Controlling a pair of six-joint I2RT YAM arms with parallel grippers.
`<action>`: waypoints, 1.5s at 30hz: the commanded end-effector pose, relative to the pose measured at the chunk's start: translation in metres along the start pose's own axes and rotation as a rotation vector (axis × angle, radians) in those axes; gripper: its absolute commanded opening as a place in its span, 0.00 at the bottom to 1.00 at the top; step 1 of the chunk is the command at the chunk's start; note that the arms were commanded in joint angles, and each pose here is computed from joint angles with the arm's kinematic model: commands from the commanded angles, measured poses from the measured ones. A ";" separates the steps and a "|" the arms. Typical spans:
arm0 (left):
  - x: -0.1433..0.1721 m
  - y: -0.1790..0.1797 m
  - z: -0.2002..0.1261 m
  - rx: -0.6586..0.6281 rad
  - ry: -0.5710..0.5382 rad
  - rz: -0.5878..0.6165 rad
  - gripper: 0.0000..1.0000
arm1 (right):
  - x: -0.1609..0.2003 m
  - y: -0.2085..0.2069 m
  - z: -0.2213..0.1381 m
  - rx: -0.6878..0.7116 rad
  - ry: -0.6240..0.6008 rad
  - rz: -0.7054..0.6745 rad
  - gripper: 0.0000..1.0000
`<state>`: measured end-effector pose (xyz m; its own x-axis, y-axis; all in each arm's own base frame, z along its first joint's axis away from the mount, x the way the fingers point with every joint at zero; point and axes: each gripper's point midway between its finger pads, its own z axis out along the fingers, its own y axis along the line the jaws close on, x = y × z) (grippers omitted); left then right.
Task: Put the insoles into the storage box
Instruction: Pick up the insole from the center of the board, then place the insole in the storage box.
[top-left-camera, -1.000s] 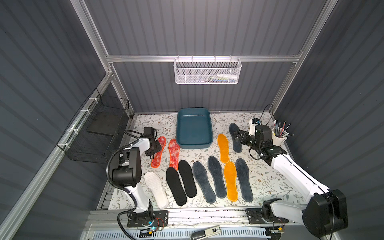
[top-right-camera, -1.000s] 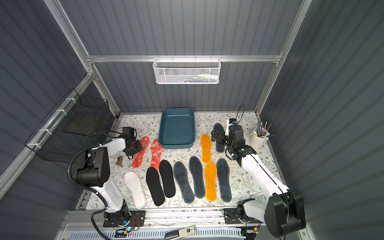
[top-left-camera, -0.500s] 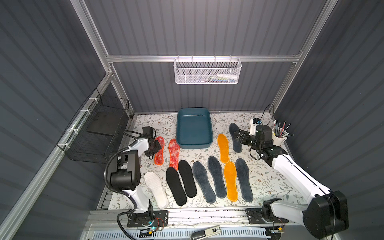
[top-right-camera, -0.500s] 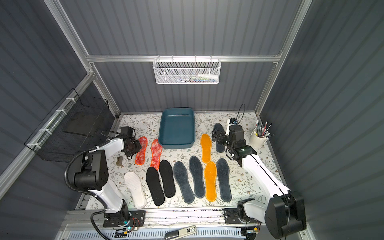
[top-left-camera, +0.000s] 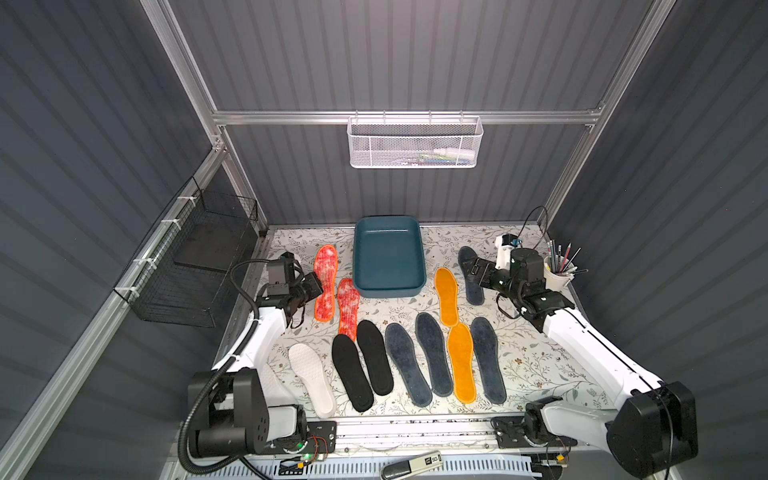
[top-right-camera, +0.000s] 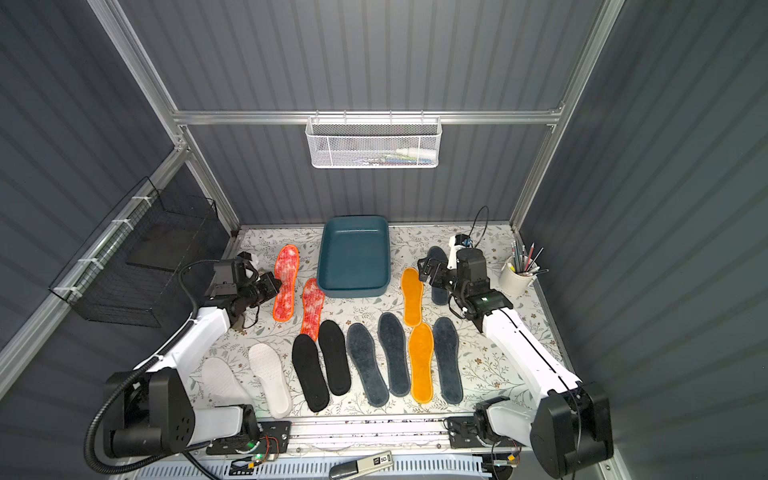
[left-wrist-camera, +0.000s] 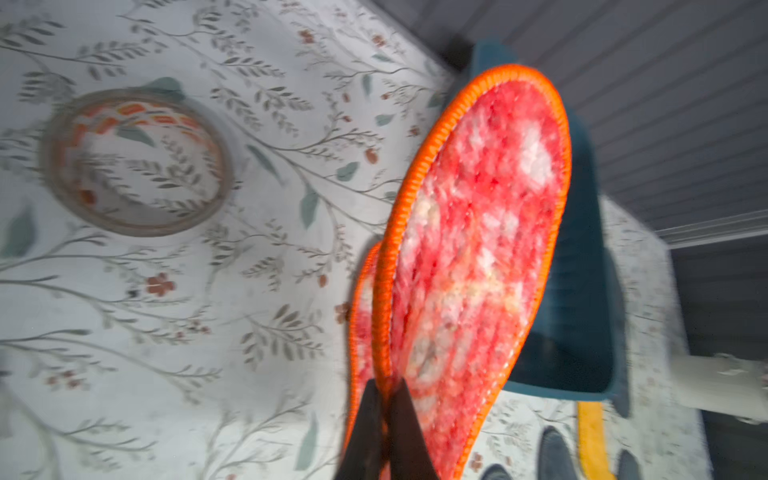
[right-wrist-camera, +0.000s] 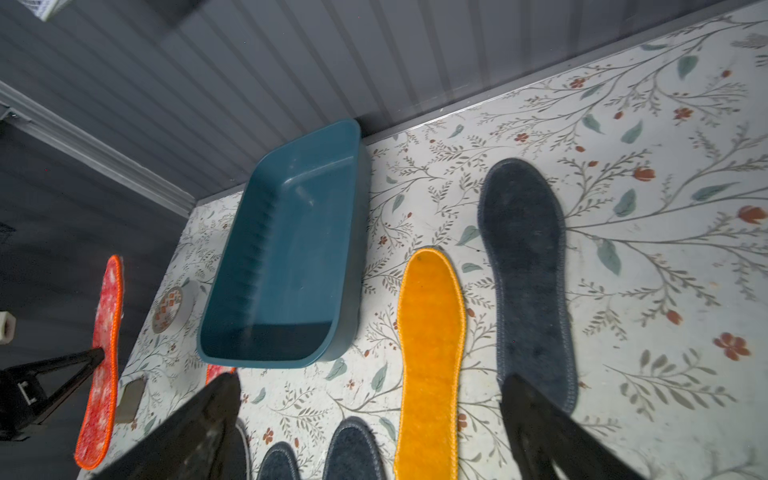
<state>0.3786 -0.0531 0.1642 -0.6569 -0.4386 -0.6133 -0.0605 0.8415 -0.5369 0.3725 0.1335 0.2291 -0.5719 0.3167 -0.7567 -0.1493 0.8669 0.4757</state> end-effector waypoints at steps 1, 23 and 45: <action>-0.018 -0.047 -0.014 0.227 -0.092 0.001 0.00 | -0.006 0.038 0.003 -0.129 -0.007 -0.015 0.99; 0.026 -0.143 0.013 0.459 -0.072 -0.062 0.00 | 0.044 0.217 0.024 -0.635 0.124 -0.072 0.65; 0.032 -0.158 0.006 0.540 -0.036 -0.036 0.00 | 0.069 0.241 0.083 -0.607 0.222 -0.069 0.39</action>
<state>0.3757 -0.1972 0.2214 -0.6297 -0.4901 -0.6027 0.2903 0.5712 -0.7678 0.3651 0.3870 0.2494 -0.6867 0.1332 -0.7146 -0.5708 0.5099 0.6435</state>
